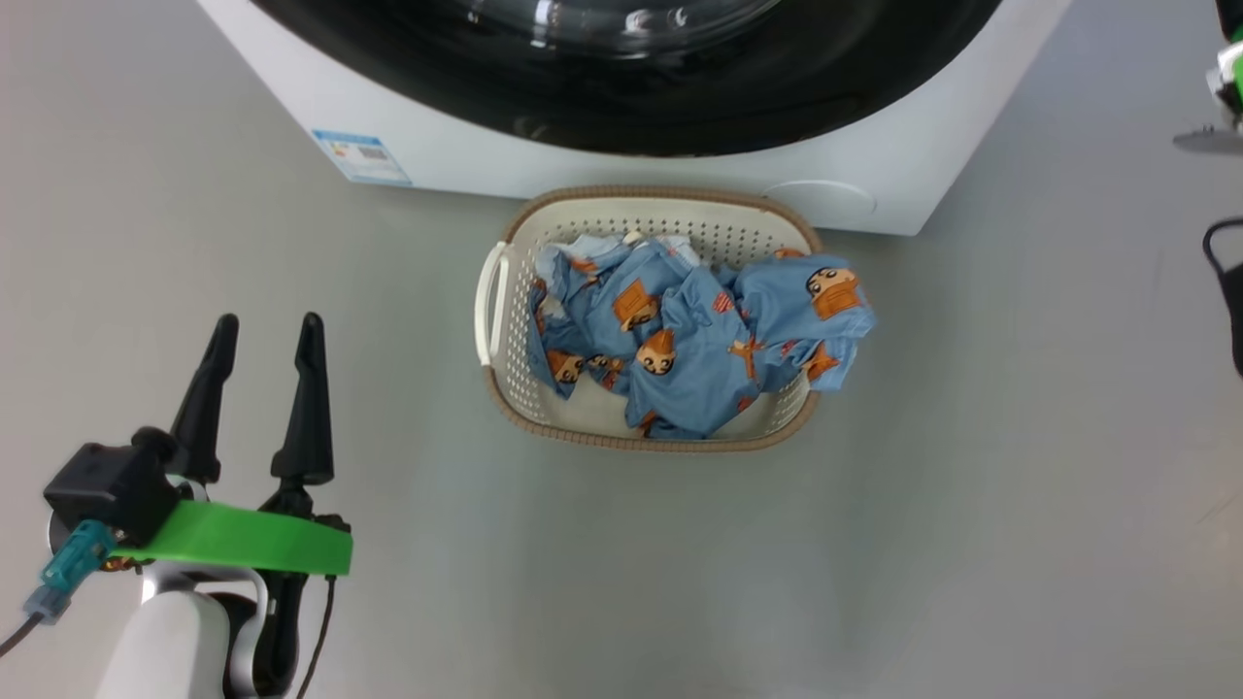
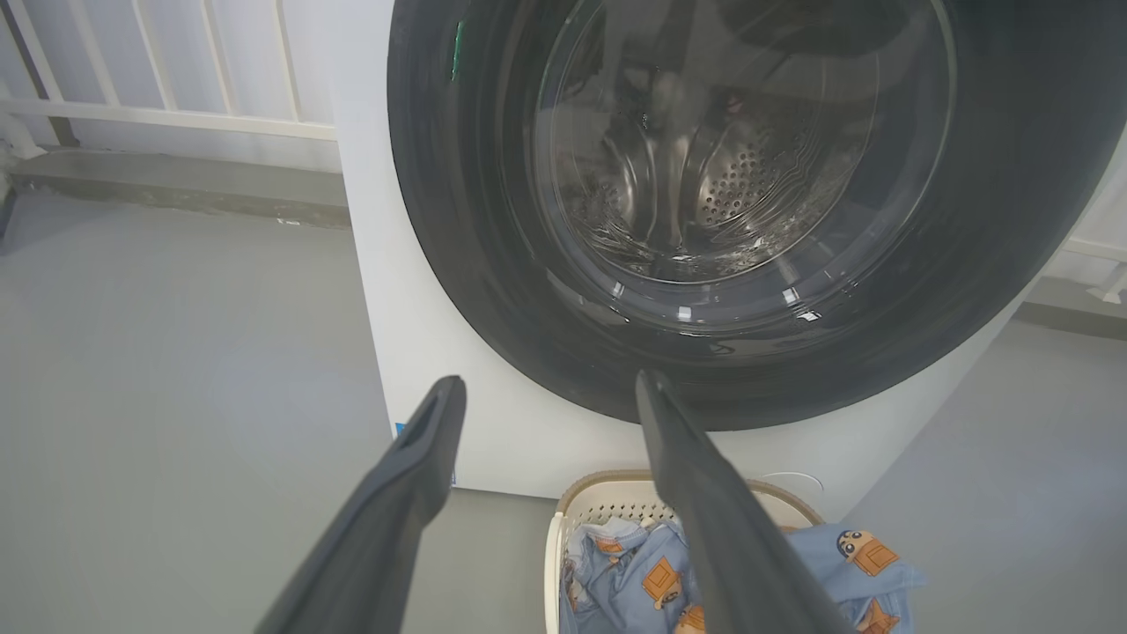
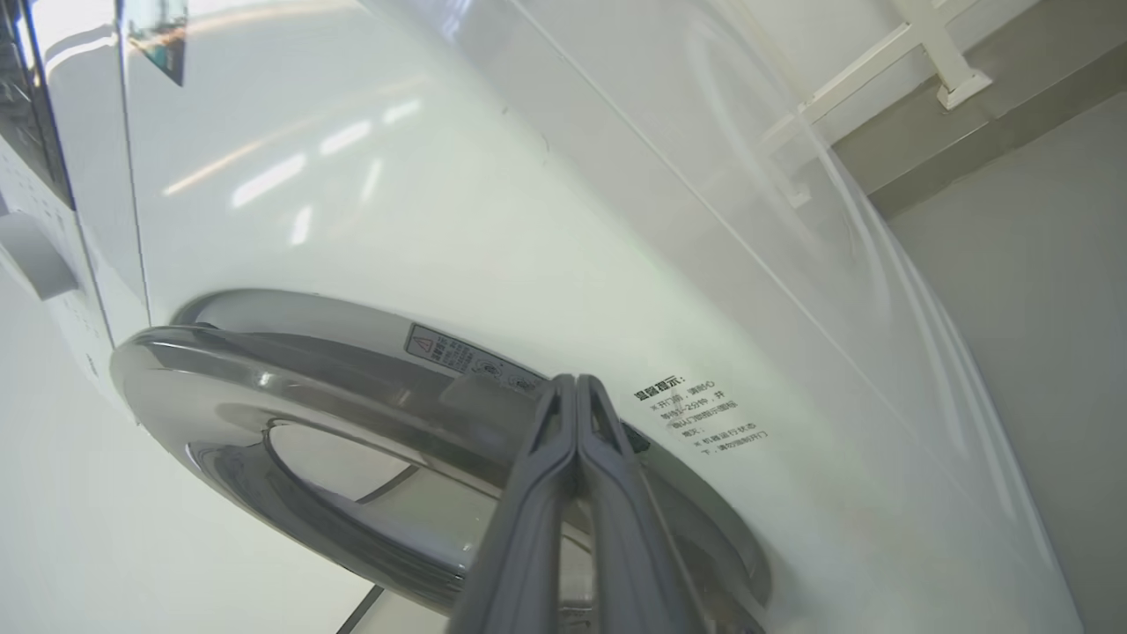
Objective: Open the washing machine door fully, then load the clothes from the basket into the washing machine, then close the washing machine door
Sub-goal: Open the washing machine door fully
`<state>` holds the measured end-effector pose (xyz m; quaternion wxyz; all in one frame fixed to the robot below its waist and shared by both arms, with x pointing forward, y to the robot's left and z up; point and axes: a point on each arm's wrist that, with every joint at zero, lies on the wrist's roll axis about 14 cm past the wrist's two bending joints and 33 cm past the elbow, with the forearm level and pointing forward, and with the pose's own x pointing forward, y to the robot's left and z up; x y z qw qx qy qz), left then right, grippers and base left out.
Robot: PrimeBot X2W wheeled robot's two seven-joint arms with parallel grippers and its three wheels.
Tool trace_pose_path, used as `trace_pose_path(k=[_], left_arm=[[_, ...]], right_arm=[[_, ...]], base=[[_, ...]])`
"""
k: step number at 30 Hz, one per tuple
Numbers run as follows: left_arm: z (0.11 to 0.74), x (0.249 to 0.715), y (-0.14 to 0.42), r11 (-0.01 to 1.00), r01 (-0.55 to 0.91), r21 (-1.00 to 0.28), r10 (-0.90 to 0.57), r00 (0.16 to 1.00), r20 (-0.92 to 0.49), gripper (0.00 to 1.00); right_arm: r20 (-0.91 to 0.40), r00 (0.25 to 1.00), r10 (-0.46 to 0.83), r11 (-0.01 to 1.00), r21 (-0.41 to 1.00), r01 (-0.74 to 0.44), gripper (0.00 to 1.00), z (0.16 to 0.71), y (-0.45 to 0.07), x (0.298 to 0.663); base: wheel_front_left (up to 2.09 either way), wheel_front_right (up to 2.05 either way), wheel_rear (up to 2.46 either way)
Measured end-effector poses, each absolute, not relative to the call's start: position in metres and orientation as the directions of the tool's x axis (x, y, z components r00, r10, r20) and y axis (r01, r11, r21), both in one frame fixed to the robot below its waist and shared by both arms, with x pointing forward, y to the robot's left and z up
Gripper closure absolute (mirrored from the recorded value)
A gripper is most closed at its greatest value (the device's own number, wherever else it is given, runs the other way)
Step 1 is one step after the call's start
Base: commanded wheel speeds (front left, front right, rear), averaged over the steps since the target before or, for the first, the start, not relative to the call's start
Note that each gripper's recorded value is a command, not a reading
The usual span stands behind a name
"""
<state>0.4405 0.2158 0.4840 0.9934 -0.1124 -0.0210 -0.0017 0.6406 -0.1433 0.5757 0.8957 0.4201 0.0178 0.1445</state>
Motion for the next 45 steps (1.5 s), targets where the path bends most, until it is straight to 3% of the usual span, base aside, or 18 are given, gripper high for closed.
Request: trace_pose_path(k=[21, 45], left_arm=[[0.467, 0.440, 0.234, 0.973, -0.066, -0.223, 0.066, 0.998, -0.006, 0.00], [0.467, 0.436, 0.238, 0.968, -0.088, -0.236, 0.088, 0.996, -0.012, 0.00]], right_arm=[[0.042, 0.873, 0.487, 0.463, 0.835, -0.298, 1.00, 0.578, -0.091, 0.680], [-0.082, 0.765, 0.638, 0.444, 0.851, -0.279, 1.00, 0.569, -0.062, 0.672]], base=[[0.00, 0.00, 0.00], [0.00, 0.00, 0.00]])
